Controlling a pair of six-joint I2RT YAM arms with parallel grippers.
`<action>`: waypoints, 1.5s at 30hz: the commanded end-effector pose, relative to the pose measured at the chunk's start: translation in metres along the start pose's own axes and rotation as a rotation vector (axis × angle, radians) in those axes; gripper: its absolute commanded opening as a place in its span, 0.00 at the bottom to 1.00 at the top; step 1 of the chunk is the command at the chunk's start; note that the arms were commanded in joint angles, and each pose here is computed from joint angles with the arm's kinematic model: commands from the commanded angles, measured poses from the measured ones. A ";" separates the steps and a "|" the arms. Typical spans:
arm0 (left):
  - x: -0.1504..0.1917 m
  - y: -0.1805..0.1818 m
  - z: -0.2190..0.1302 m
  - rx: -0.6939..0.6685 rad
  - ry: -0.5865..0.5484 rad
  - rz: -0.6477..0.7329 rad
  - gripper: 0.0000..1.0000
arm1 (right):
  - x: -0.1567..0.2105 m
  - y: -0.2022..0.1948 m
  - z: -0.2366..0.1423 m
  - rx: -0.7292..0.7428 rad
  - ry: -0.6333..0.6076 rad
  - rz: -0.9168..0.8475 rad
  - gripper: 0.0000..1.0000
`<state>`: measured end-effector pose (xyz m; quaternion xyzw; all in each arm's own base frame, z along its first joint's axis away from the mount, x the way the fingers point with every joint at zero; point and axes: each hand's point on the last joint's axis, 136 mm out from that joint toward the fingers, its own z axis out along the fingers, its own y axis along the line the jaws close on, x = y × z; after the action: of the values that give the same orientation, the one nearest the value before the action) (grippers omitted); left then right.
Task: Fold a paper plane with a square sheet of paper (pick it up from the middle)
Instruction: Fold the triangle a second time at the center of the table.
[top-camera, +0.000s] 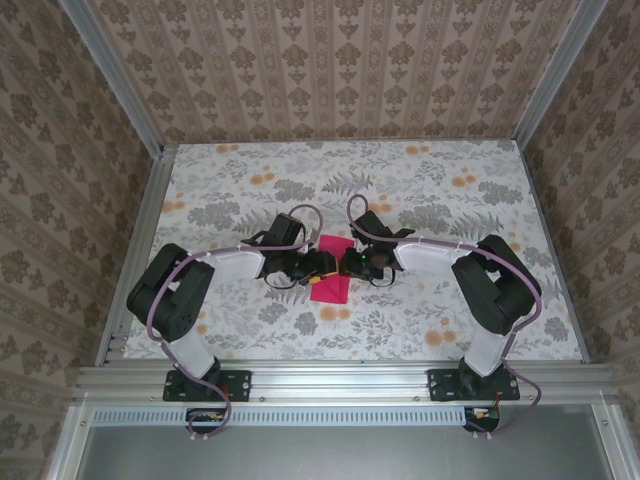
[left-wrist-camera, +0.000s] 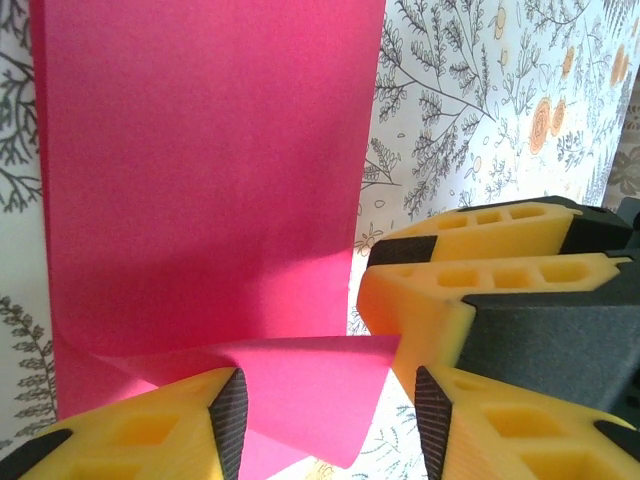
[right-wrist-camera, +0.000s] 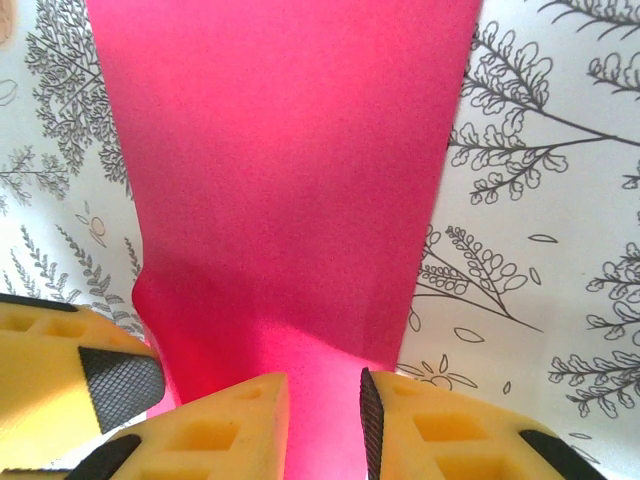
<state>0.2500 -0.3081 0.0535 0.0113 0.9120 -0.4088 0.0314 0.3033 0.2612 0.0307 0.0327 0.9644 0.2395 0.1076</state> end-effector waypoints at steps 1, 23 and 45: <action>-0.001 0.003 0.002 0.017 0.002 -0.018 0.52 | 0.003 0.000 -0.005 -0.021 0.008 0.001 0.28; -0.001 0.010 0.004 0.000 0.010 -0.036 0.28 | 0.002 0.028 -0.019 -0.255 0.004 -0.027 0.37; -0.004 0.004 0.003 0.012 0.015 -0.031 0.24 | 0.007 0.012 -0.004 -0.178 0.039 -0.052 0.06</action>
<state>0.2544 -0.3064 0.0476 -0.0014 0.9118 -0.4097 0.0266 0.2918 0.2732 0.0422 0.0019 0.9362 0.3387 0.0939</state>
